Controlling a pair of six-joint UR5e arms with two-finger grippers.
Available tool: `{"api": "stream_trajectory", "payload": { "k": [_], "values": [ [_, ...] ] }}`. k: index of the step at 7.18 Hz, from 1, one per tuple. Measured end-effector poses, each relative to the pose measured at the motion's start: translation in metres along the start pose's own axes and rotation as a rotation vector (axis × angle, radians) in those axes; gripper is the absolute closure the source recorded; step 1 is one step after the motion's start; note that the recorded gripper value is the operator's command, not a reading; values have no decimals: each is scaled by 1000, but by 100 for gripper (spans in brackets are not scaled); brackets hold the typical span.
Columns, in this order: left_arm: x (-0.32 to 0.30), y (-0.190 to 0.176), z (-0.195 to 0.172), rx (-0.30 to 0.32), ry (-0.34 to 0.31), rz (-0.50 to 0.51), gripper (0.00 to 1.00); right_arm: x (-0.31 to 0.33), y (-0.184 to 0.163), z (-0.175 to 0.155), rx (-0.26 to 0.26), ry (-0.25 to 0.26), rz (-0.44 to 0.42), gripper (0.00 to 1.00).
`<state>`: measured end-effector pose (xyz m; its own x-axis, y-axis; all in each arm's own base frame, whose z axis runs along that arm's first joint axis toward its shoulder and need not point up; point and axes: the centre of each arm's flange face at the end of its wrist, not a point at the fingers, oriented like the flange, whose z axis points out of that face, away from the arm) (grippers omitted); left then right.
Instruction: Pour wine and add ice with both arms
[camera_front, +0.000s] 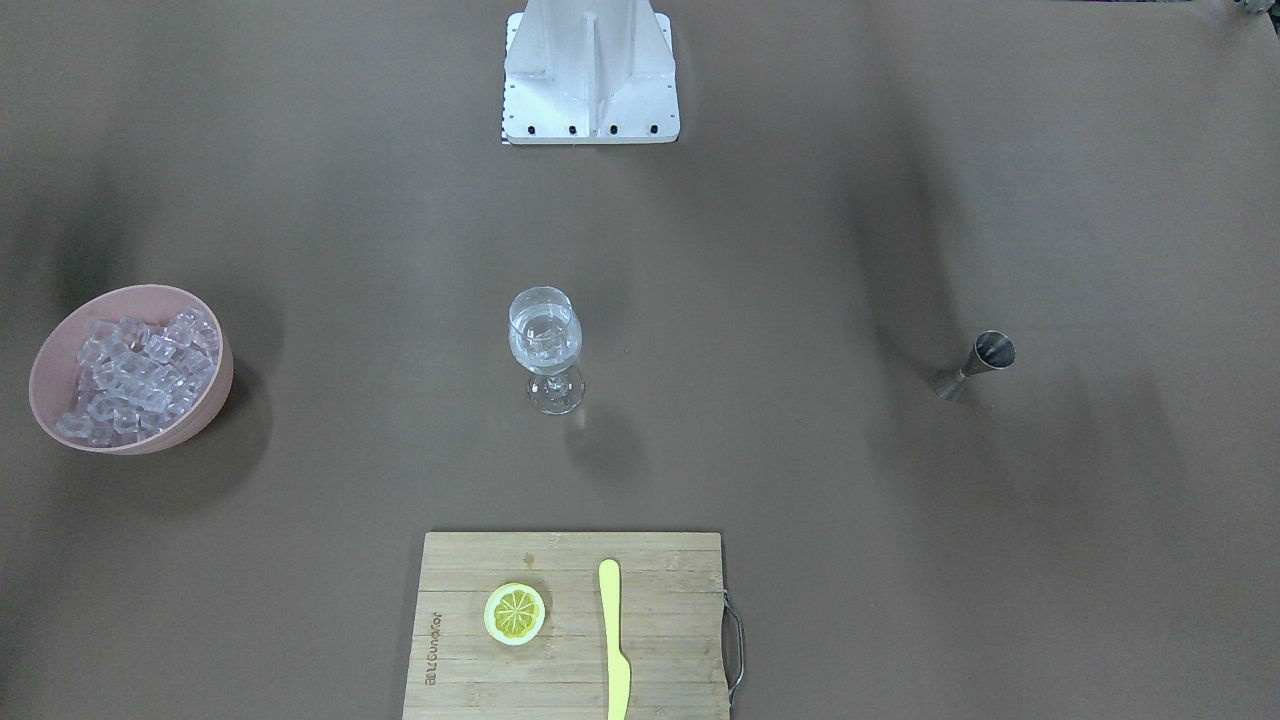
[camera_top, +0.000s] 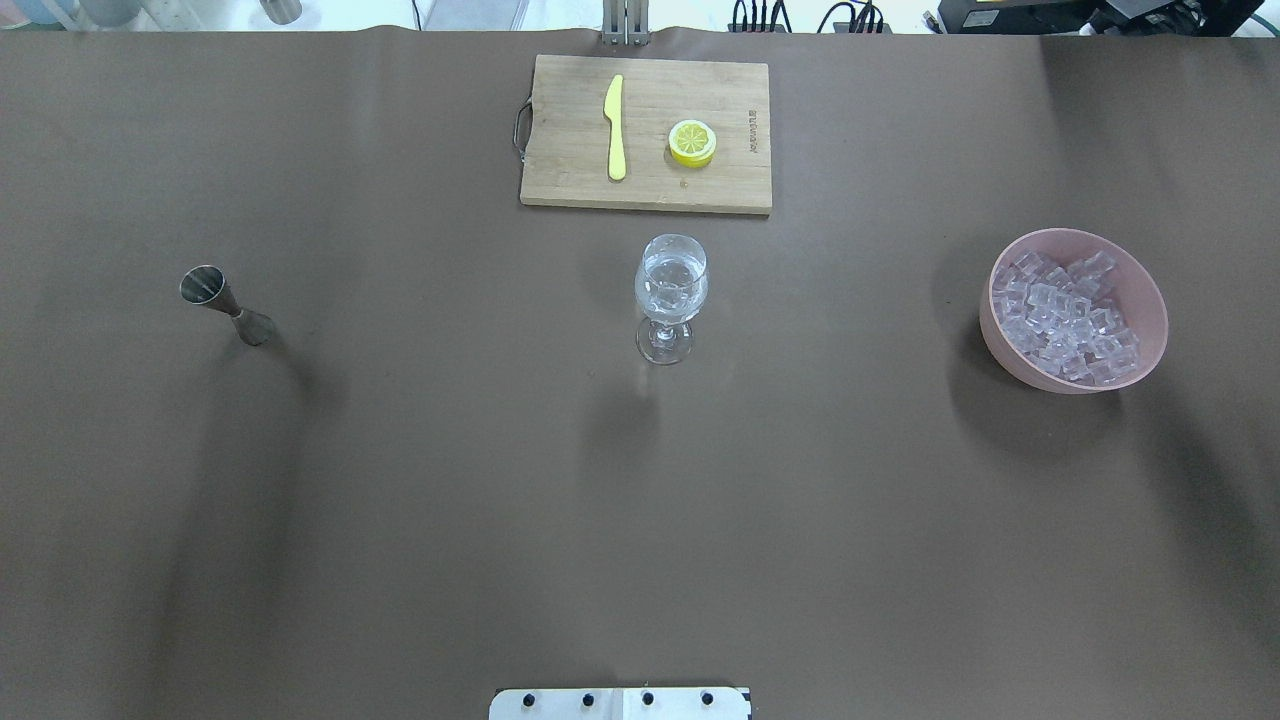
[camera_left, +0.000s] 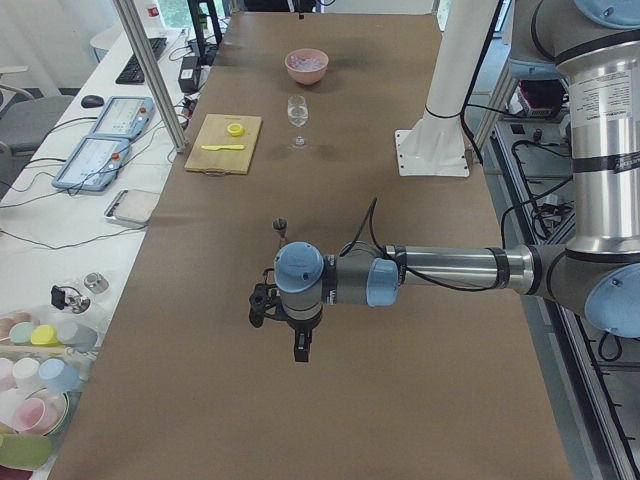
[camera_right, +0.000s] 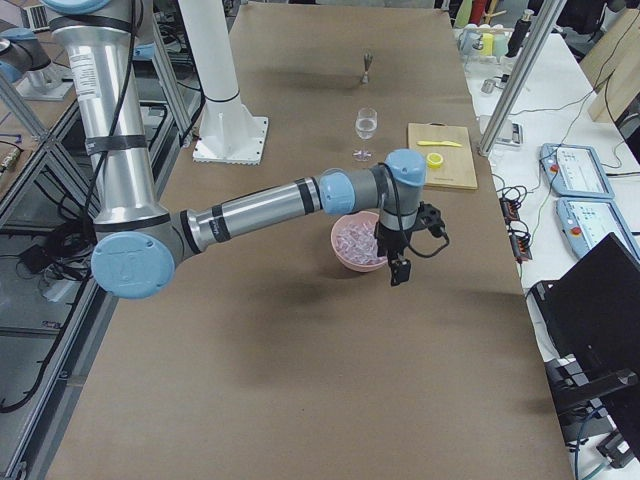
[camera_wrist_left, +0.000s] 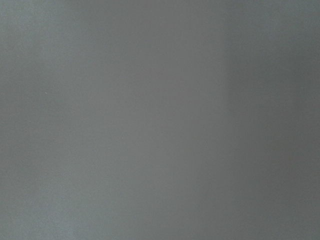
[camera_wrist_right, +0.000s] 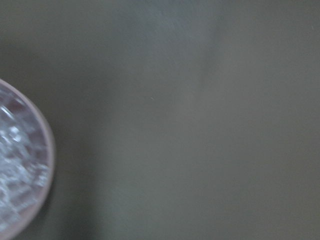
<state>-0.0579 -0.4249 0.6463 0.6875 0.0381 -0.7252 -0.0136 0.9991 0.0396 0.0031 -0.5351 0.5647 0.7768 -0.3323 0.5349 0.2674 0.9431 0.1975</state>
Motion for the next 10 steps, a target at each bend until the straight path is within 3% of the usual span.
{"api": "stream_trajectory", "payload": {
  "k": [1, 3, 4, 7, 8, 10],
  "values": [
    [0, 0, 0, 1, 0, 1, 1, 46, 43, 19, -42, -8, 6, 0],
    [2, 0, -1, 3, 0, 4, 1, 95, 134, 61, -129, -37, 99, 0],
    [2, -1, -2, 4, 0, 5, 1, 101, 154, 70, -147, -44, 121, 0],
    [1, 0, -1, 1, 1, 5, 1, 94, 136, 47, -88, -29, 141, 0],
    [-1, 1, 0, 0, 1, 3, 1, 89, 128, 40, -66, -42, 184, 0],
    [-4, 2, 2, -2, -6, 3, 1, 80, 123, 37, -33, -117, 221, 0]
  ]
}}
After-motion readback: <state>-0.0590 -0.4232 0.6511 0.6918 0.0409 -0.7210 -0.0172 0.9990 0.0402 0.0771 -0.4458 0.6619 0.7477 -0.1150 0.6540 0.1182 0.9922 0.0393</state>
